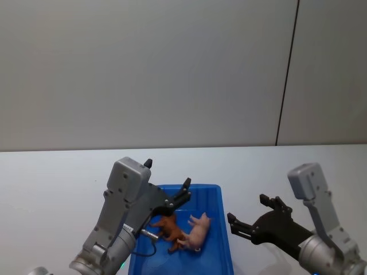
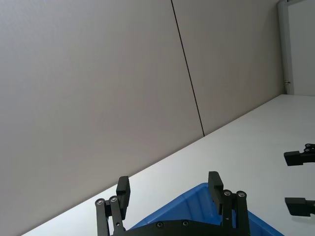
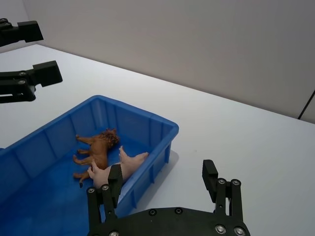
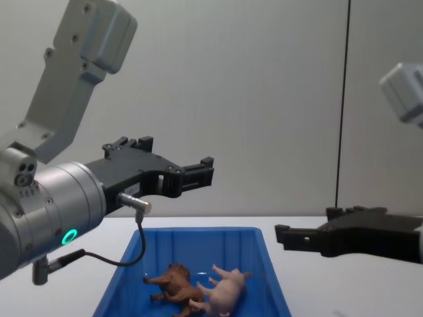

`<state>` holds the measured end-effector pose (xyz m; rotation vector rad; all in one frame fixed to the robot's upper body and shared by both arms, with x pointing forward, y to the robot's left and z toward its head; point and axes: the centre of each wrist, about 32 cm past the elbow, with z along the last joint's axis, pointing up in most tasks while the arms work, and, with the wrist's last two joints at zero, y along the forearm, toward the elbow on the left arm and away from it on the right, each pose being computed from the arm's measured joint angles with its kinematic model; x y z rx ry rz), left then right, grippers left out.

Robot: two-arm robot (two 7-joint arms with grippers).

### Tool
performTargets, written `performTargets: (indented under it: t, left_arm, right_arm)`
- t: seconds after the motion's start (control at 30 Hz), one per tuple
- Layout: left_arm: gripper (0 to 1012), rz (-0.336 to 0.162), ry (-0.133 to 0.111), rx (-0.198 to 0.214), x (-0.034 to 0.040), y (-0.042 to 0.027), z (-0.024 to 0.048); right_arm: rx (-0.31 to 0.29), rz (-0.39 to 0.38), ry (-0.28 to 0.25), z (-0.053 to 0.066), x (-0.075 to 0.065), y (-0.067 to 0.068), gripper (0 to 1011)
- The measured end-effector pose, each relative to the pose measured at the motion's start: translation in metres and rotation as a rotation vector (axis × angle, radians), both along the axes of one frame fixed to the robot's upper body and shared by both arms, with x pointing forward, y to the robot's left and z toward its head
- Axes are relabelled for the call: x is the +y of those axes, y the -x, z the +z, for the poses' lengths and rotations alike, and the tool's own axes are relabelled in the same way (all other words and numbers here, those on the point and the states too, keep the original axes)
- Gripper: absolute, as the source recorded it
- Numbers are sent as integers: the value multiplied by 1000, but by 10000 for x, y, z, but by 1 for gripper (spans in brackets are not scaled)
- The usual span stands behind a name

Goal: Pick up the two dolls from the table and place them into the box.

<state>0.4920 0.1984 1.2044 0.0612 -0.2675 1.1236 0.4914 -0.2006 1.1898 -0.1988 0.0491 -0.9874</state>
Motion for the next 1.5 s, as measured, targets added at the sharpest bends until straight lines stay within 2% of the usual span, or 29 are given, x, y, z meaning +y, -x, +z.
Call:
performTargets:
  t: [0.33, 0.57, 0.87, 0.9, 1.0, 1.1, 1.33, 1.5]
  left_arm:
    - [1002, 7, -7, 5, 4, 12, -2]
    - [1002, 50, -21, 27, 33, 67, -2]
    - [1002, 145, -26, 89, 130, 225, -26]
    - [1002, 161, -27, 101, 155, 265, -37]
    - [1002, 186, -28, 118, 188, 313, -48]
    - [1002, 223, -32, 148, 248, 397, -76]
    - [1002, 264, -44, 194, 345, 511, -135]
    - [1002, 275, -54, 222, 403, 558, -176]
  right_arm:
    - [-6, -14, 1, -40, -110, 68, 1001]
    - [-8, -20, 2, -52, -149, 92, 1001]
    - [-10, -23, 2, -61, -176, 109, 1001]
    - [-10, -24, 2, -61, -178, 110, 1001]
    - [-10, -24, 2, -62, -182, 113, 1001]
    - [-11, -25, 3, -63, -187, 115, 1001]
    - [-10, -26, 3, -67, -192, 119, 1001]
    - [-11, -26, 2, -66, -194, 121, 1001]
